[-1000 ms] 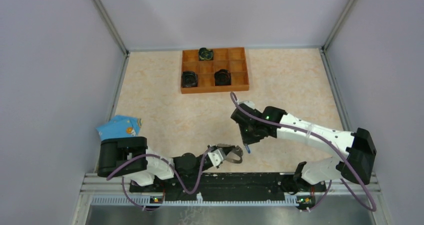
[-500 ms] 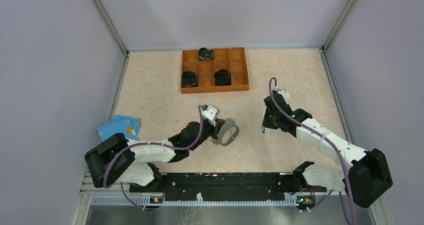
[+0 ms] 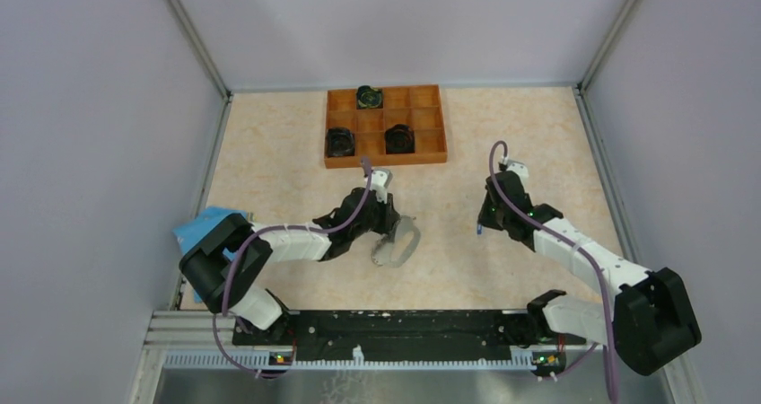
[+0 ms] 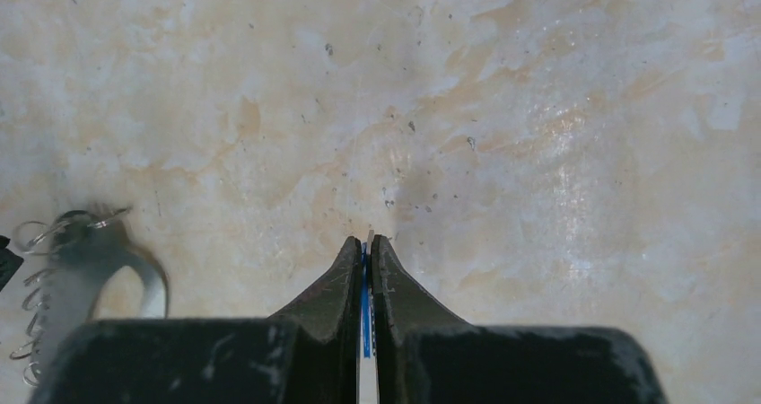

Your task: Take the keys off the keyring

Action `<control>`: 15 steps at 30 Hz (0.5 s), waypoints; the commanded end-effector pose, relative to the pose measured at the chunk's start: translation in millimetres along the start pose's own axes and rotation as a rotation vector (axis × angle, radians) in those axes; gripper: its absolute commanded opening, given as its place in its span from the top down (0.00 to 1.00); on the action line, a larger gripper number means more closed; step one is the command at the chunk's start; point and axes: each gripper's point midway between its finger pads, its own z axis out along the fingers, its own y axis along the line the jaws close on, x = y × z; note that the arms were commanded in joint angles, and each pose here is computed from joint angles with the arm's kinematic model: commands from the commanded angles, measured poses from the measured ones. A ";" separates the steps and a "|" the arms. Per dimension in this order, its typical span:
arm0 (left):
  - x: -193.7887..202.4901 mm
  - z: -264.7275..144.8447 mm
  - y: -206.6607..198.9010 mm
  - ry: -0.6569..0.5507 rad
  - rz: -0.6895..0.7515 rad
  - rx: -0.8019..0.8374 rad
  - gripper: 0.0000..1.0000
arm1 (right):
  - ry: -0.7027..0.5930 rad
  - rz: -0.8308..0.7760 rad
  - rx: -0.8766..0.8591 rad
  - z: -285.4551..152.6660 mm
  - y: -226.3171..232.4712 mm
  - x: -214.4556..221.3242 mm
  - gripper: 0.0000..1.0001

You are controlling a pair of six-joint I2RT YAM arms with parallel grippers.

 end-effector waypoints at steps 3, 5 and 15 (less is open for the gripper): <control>-25.4 -14.2 -12.1 -0.043 -0.011 0.039 0.31 | -0.071 -0.001 -0.054 -3.8 7.9 -18.9 1.00; -34.9 -26.0 -11.8 -0.071 0.005 0.037 0.03 | -0.077 -0.002 -0.058 -5.1 7.1 -18.6 1.00; -64.5 -84.7 -29.1 -0.187 -0.018 0.141 0.01 | -0.040 0.013 -0.345 -0.4 58.9 -8.7 0.85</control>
